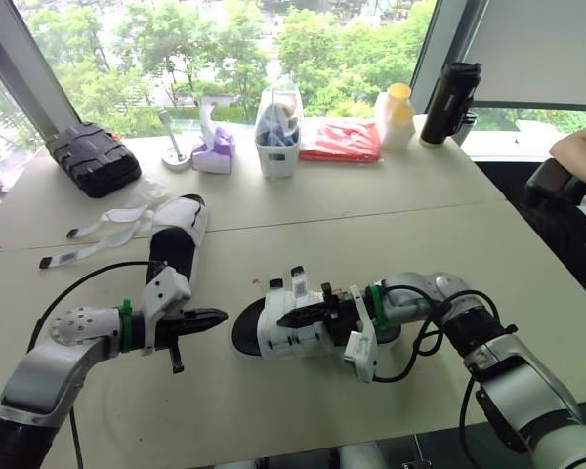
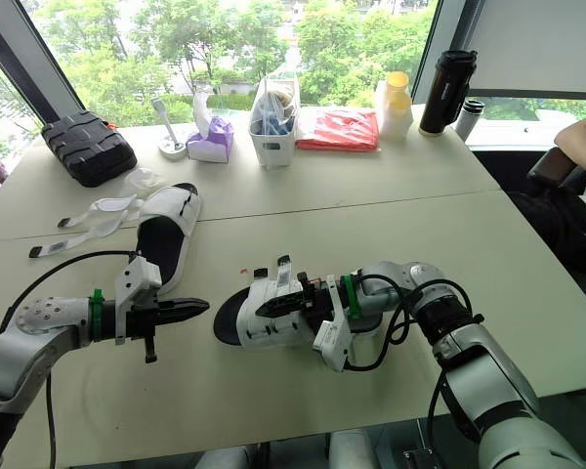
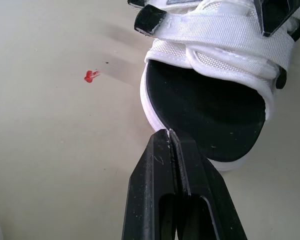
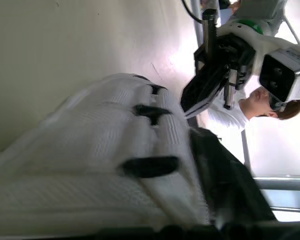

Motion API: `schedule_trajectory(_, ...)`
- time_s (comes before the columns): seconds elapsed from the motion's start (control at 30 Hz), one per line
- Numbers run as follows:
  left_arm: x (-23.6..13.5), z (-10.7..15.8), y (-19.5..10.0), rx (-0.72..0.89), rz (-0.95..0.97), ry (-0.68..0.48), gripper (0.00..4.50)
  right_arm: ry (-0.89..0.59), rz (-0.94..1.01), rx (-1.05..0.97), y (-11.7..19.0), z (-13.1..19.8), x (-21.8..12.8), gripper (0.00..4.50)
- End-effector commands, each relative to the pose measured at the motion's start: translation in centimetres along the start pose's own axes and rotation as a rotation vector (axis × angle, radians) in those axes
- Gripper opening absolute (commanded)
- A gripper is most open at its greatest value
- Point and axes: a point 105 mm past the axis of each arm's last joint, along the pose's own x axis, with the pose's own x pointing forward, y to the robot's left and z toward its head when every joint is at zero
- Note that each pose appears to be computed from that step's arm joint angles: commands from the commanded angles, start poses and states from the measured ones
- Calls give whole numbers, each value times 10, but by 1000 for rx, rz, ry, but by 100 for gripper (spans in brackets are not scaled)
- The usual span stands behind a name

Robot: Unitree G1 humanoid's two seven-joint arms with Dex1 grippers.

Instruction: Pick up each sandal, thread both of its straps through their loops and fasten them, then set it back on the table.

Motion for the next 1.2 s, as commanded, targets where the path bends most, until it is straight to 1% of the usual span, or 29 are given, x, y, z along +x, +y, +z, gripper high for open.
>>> schedule_trajectory(0.03,-4,8,0,57,15,-5,0,55,-42,-16,-12,-14,3,3)
schedule_trajectory(0.1,-3,10,0,57,17,-17,0,95,-51,-10,-13,-20,0,3)
schedule_trajectory(0.2,-3,11,0,59,27,-26,0,199,-87,18,-18,-37,-5,3)
schedule_trajectory(0.23,-3,13,1,60,35,-34,0,304,-101,37,-22,-55,-12,3)
schedule_trajectory(0.27,-2,14,1,60,40,-39,0,378,-109,50,-24,-68,-18,3)
schedule_trajectory(0.33,-2,15,2,60,53,-50,0,643,-137,116,-30,-110,-42,3)
schedule_trajectory(0.4,0,15,3,58,60,-55,0,845,-171,181,-33,-139,-63,3)
schedule_trajectory(0.5,1,15,3,59,64,-58,0,1012,-201,234,-33,-161,-81,3)
schedule_trajectory(0.57,2,15,3,58,68,-62,0,1087,-194,225,-31,-169,-88,3)
schedule_trajectory(0.63,2,15,3,58,70,-62,0,1232,-176,290,-20,-183,-106,3)
schedule_trajectory(0.7,3,14,3,59,73,-60,0,1344,-183,365,-12,-191,-116,3)
schedule_trajectory(0.97,4,13,3,61,78,-62,0,1491,-196,465,-2,-200,-117,3)
schedule_trajectory(1.17,5,11,2,65,81,-52,0,1498,-127,408,2,-199,-112,3)
schedule_trajectory(1.2,5,11,2,65,82,-51,0,1492,-122,409,3,-199,-111,45)
